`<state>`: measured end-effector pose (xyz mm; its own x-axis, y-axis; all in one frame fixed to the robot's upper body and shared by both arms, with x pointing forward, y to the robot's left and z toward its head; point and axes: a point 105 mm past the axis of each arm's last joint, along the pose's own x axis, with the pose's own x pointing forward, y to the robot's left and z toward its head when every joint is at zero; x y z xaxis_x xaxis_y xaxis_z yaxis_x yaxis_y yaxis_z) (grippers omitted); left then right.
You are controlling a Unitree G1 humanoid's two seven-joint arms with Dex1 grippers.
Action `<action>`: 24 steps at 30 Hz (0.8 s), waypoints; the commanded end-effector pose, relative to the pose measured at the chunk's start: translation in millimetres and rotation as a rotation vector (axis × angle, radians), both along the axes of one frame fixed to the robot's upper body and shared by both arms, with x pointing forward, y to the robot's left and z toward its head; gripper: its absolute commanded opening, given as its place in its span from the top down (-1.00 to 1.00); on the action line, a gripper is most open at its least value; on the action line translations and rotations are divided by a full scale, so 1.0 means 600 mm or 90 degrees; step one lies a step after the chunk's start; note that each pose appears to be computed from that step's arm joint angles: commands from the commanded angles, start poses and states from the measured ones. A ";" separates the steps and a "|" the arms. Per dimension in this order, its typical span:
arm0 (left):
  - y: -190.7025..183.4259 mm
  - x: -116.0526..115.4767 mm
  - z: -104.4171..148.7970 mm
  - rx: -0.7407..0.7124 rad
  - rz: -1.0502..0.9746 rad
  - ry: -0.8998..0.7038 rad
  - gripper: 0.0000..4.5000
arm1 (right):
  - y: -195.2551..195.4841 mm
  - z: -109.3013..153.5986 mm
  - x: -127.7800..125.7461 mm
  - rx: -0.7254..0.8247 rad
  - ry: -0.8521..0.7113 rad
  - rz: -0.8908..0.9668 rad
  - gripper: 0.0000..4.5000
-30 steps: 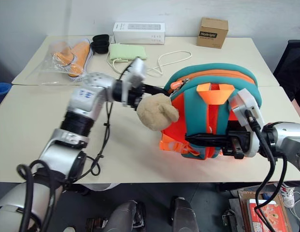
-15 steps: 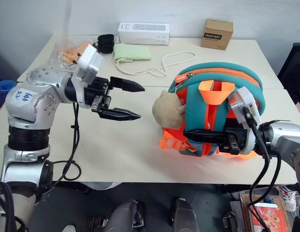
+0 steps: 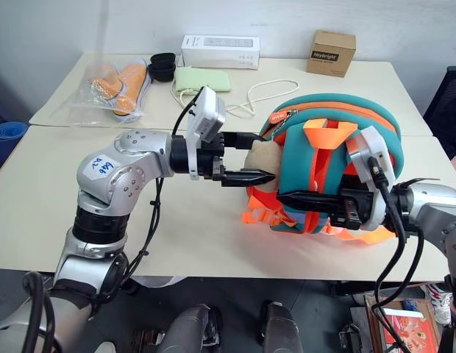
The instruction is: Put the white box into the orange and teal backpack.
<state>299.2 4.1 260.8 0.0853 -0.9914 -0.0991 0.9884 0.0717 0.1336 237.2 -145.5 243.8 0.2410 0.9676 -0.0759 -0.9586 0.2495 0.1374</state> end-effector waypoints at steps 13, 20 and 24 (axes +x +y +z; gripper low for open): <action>0.086 0.021 0.050 0.029 0.009 -0.026 0.82 | -0.026 -0.008 0.008 -0.004 0.000 -0.048 1.00; 0.179 0.060 0.045 0.123 0.045 -0.065 0.82 | -0.052 -0.003 0.020 0.011 -0.013 -0.101 1.00; 0.195 0.085 -0.014 0.228 0.069 -0.102 0.82 | -0.057 -0.003 0.018 0.015 -0.027 -0.109 1.00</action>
<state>343.8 112.7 265.3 0.1838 -0.9206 -0.3447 0.9608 0.0942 0.2606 250.8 -175.6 230.3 0.3894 0.9181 -0.0742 -0.9034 0.3964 0.1634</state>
